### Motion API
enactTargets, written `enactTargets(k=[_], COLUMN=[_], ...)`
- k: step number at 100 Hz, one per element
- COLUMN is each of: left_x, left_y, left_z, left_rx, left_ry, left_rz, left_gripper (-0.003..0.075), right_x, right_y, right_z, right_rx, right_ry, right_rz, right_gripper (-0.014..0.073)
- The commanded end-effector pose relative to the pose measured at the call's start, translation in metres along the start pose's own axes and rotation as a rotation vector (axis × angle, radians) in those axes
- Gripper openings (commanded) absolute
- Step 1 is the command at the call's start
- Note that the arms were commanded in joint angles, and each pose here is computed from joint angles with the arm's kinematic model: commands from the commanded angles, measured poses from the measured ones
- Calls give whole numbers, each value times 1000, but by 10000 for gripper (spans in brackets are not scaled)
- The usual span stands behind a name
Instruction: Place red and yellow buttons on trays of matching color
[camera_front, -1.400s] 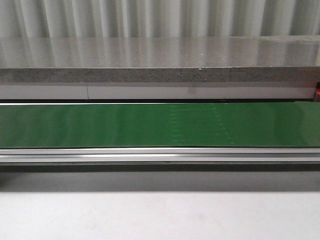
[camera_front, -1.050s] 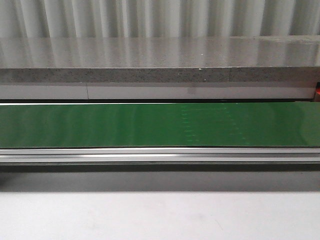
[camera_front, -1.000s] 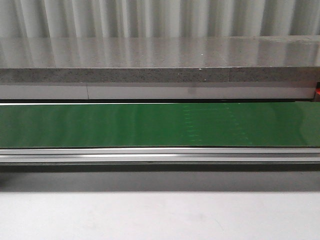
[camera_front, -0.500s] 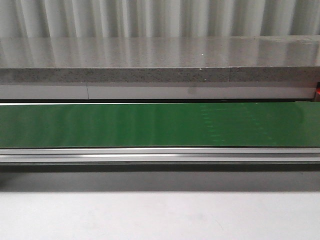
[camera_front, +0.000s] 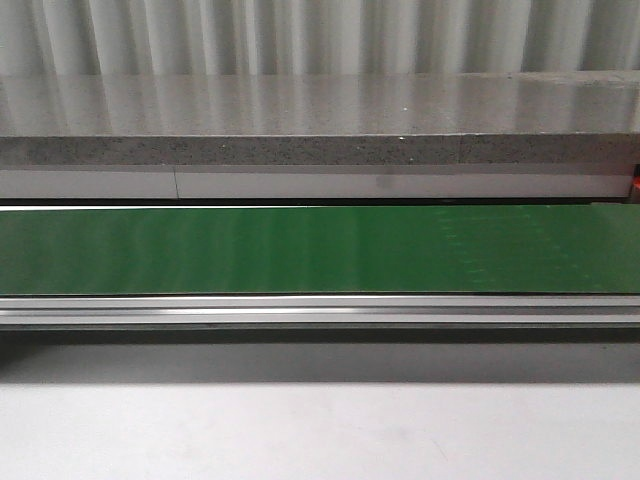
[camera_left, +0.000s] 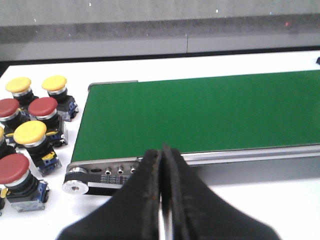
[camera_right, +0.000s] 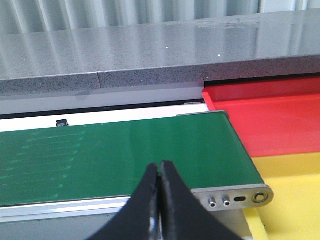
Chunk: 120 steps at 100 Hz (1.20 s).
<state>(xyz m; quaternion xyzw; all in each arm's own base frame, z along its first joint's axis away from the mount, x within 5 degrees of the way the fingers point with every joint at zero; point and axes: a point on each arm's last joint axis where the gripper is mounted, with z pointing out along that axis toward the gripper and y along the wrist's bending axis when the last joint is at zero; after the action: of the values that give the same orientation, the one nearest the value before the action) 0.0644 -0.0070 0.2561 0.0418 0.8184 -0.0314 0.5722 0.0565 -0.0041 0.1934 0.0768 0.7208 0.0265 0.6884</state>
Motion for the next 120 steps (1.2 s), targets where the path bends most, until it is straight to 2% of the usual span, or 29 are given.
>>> enactTargets(k=[1,12,17,24,36,44,54,73,96,120], left_x=[-24,-35,-38,-43,-53,-58,-69,-90,-101,-86], left_y=[0,0,0,1,1,1,1,13,49,91], left_z=[3,14,19,27,40,48,55,68,85,100], left_rx=[-2,-3,-4,-4,-4,-4,-6,-92,-260,-397], left_ry=[-27,7,28,62,96,114,146,264,500,696], left_rz=[-9,-8,-8,-8,-9,-9,-34,-215,-351,-514], left_gripper=[-20,-15,17,133,447,547,544,544,544,544], right_x=[-7,-7,-7,-7,-7,-7,-7,-7,-7,-7], right_y=[1,1,1,1,1,1,1,1,1,1], right_z=[-1,-1,-1,-1,-1,-1,-1,-1,-1,-1], right_rx=[-11,-11,-11,-11,-11,-11,-11,-11,-11,-11], right_ry=[-89,-89,-89,-89,-89,-89,-89,-89,-89,-89], right_rz=[-11,-11,-11,-11,-11,-11,-11,-11,-11,-11], right_gripper=[-68,-68,-68,-68,-68,-68,-68,-68,-68,-68])
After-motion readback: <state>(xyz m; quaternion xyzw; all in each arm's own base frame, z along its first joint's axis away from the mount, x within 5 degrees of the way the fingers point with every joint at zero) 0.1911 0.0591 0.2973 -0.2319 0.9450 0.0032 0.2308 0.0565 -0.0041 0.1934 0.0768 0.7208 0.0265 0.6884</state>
